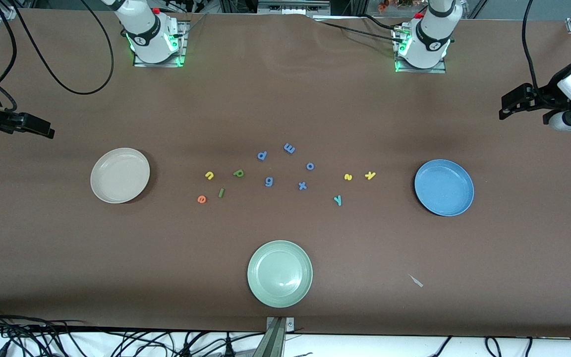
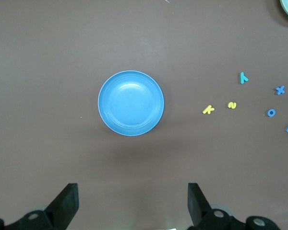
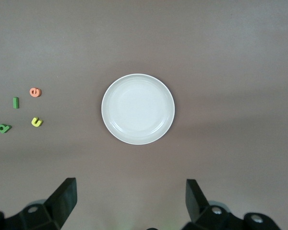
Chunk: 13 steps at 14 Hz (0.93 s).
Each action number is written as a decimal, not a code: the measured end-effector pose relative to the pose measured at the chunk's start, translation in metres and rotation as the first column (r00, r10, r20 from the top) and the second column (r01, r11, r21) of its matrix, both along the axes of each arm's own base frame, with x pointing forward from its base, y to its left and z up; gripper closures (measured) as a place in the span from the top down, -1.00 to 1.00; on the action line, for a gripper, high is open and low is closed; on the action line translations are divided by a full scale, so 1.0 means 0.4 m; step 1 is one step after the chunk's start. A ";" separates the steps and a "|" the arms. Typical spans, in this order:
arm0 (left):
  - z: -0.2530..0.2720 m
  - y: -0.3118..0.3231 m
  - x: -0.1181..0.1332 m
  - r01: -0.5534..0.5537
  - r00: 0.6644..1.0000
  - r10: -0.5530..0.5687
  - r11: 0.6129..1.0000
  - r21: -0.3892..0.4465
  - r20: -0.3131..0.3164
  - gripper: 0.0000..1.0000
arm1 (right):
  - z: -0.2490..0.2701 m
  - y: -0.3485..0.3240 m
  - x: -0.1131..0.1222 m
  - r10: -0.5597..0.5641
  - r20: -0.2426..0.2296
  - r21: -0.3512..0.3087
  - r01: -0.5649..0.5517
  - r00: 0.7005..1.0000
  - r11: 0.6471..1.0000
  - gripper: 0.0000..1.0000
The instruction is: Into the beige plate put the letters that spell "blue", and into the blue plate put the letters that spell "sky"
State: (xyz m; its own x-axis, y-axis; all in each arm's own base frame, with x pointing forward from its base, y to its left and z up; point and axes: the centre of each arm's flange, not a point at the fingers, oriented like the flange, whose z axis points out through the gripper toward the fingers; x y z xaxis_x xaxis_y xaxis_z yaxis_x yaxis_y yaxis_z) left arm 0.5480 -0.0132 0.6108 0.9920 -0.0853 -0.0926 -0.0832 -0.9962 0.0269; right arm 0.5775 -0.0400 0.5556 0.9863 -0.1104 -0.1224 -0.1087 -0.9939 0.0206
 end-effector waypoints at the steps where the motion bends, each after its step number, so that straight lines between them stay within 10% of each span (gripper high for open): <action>1: 0.000 0.000 0.000 0.000 1.000 0.000 1.000 0.000 0.000 1.00 | 0.000 0.000 0.000 0.000 0.000 0.000 0.000 1.000 1.000 1.00; 13: 0.000 -0.002 -0.001 0.001 1.000 -0.001 1.000 0.000 -0.002 1.00 | -0.001 0.001 -0.005 0.000 -0.012 0.001 0.000 1.000 1.000 1.00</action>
State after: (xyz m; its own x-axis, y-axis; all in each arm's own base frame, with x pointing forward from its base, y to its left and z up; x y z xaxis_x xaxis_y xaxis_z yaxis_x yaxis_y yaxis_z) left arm 0.5477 -0.0139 0.6106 0.9917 -0.0866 -0.0948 -0.0844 -0.9961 0.0274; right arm 0.5757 -0.0395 0.5554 0.9848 -0.1099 -0.1346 -0.1081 -0.9939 0.0206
